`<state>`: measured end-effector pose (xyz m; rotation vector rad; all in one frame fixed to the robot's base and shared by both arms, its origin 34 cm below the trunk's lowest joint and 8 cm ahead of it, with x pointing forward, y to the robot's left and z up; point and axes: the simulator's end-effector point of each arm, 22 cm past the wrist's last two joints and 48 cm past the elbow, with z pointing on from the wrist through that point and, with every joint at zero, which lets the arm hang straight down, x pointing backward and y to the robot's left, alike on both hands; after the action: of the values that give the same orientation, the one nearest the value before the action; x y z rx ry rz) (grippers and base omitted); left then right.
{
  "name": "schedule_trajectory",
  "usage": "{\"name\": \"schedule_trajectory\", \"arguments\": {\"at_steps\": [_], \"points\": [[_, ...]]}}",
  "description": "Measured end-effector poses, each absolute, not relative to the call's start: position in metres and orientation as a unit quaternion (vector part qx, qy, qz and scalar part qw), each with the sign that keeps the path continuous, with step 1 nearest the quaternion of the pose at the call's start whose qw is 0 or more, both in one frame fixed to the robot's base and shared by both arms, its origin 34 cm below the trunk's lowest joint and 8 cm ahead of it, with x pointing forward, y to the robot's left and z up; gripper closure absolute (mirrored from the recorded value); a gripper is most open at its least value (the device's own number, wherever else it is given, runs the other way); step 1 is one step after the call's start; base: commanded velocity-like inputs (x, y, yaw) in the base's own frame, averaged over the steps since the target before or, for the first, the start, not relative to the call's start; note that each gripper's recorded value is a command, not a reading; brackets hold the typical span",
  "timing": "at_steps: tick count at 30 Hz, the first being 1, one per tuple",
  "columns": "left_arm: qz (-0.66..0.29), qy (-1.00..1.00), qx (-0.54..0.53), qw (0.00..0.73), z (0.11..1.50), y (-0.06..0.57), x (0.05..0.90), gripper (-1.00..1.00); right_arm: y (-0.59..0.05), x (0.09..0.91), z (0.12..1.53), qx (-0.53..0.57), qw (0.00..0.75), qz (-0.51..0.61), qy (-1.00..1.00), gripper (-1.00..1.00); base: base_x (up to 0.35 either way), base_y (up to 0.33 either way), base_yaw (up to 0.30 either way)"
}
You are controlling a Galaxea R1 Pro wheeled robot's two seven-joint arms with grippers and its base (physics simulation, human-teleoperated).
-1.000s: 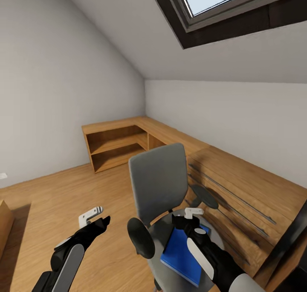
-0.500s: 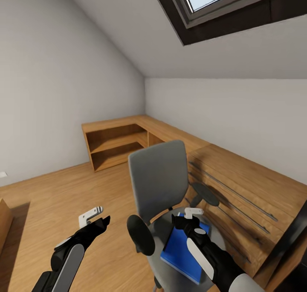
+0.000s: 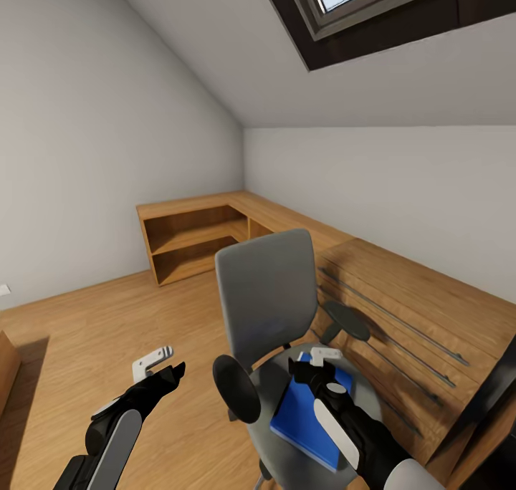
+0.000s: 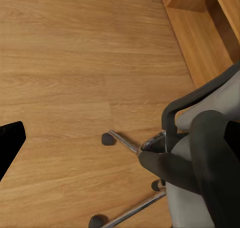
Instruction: In the bedroom, organize the workspace by keeping the computer under the desk, ensuring the monitor is on the desk, placing the keyboard on the desk next to the monitor, placing the mouse on the desk next to the keyboard, moving the folder from the swivel chair onto the desk next to the mouse, stacking the notebook on top of the folder with the pen on top of the notebook, and positioning the swivel chair next to the desk.
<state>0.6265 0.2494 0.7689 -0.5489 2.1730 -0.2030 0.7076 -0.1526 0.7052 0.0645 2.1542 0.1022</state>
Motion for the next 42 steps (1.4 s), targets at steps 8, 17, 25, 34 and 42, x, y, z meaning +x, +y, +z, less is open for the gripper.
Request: {"name": "schedule_trajectory", "arguments": {"at_steps": [8,17,25,34,42], "points": [[-0.081,0.87,-0.221,0.434,0.757,0.251,0.626,-1.0,-0.16,0.709,0.69,0.034,0.485,0.036,0.873,-1.0,0.0,0.0,0.0],[-0.081,0.867,-0.222,0.438,0.744,0.253,0.625,-1.0,-0.233,0.779,0.684,0.049,0.442,-0.067,0.893,-1.0,0.0,0.0,0.0],[-0.081,0.867,-0.222,0.438,0.729,0.253,0.624,-1.0,-0.195,0.784,0.676,0.038,0.432,-0.051,0.9,-1.0,0.0,0.0,0.0],[-0.082,0.867,-0.222,0.439,0.713,0.253,0.622,-1.0,-0.168,0.777,0.656,0.042,0.424,-0.027,0.904,-1.0,0.0,0.0,0.032],[-0.083,0.866,-0.222,0.44,0.698,0.253,0.62,-1.0,-0.174,0.773,0.636,0.047,0.418,-0.03,0.907,-1.0,0.0,0.0,0.013]]}}
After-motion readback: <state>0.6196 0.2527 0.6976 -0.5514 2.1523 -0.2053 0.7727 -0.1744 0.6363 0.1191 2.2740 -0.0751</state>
